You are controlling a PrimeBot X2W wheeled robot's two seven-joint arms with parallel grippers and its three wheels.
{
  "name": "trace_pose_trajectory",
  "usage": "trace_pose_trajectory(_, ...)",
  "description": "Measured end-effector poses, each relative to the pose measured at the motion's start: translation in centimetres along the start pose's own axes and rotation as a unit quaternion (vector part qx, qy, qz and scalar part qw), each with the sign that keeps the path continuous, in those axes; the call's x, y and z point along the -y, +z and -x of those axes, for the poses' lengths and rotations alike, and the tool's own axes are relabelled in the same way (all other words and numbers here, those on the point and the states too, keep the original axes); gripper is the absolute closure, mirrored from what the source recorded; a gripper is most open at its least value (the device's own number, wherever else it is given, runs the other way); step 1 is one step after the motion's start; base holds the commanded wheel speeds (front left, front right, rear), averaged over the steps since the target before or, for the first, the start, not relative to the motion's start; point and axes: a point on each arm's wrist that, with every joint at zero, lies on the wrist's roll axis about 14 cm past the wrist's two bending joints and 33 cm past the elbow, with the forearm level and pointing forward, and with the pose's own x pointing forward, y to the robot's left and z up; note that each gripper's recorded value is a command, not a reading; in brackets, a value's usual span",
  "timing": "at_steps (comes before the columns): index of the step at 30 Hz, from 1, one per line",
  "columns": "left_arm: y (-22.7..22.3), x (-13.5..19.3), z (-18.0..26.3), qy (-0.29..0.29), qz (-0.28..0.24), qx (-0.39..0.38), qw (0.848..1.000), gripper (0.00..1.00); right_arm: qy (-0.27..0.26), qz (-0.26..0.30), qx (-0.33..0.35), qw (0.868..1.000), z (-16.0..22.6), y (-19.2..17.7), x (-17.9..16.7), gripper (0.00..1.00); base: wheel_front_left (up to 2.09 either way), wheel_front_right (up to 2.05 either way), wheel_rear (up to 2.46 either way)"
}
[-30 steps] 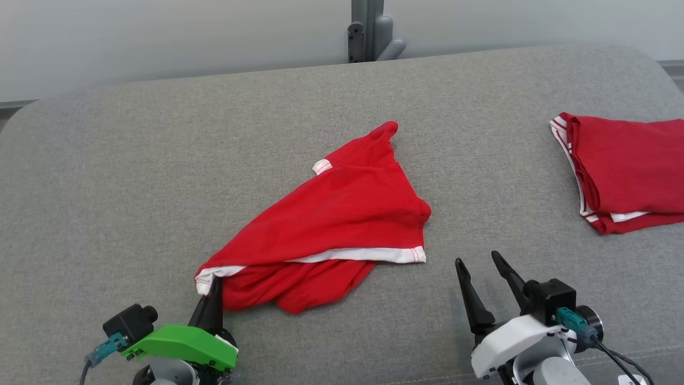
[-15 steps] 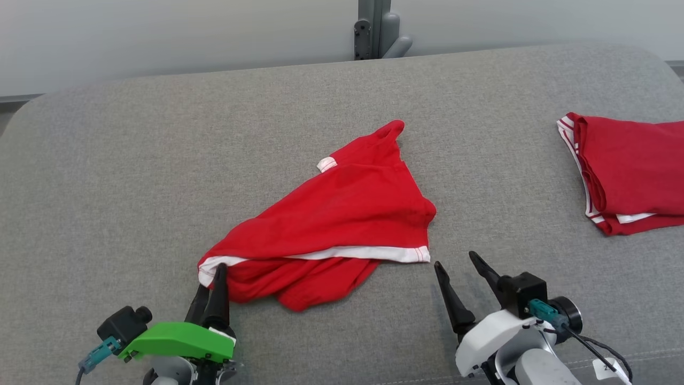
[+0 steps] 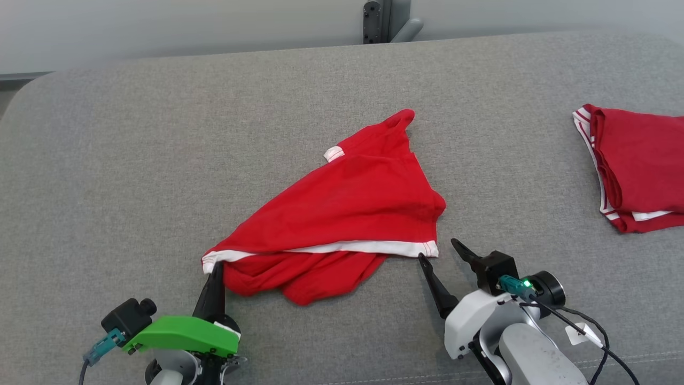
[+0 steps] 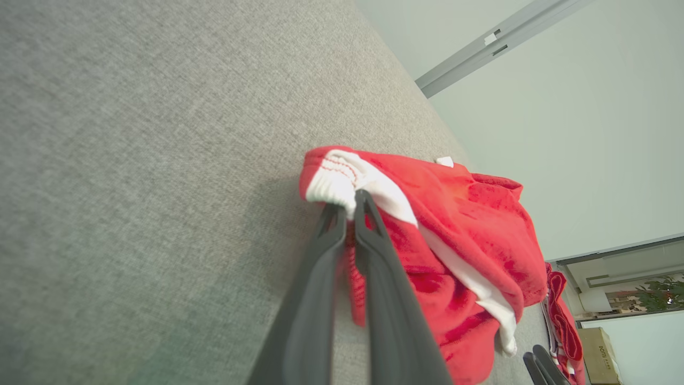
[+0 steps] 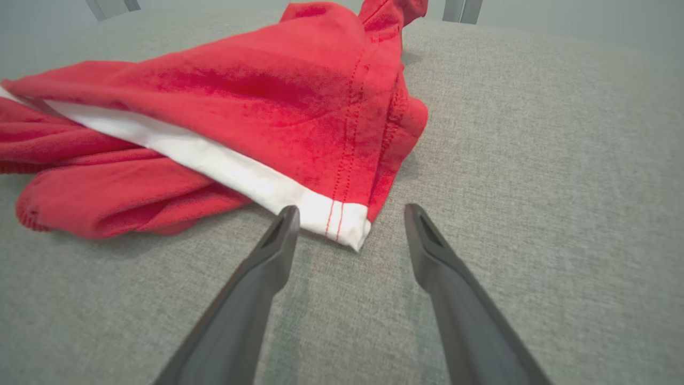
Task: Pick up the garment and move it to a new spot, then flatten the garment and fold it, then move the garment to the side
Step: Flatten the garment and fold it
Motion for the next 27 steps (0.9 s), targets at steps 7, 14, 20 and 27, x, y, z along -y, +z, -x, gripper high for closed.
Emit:
trace_pose_trajectory(7,-0.1,-0.8,-0.2,0.011,-0.008,-0.003,1.0,1.0,0.013,-0.008,-0.019,1.0,-1.2,-0.9,-0.4,0.0,0.0,0.0,0.0)
trace_pose_trajectory(14,-0.1,-1.2,-0.5,0.015,-0.011,-0.003,1.0,1.0,0.021,-0.014,-0.027,0.999,-1.8,-1.3,-0.8,0.47,0.0,0.0,0.0)
trace_pose_trajectory(20,0.0,-1.5,-0.7,0.018,-0.016,-0.004,1.0,1.0,0.027,-0.019,-0.043,0.999,-1.9,-2.2,-1.0,0.65,0.0,0.0,0.0)
trace_pose_trajectory(27,0.1,-1.6,-1.0,0.019,-0.021,-0.005,1.0,1.0,0.031,-0.023,-0.057,0.998,-2.3,-2.7,-1.1,0.85,0.0,0.0,0.0)
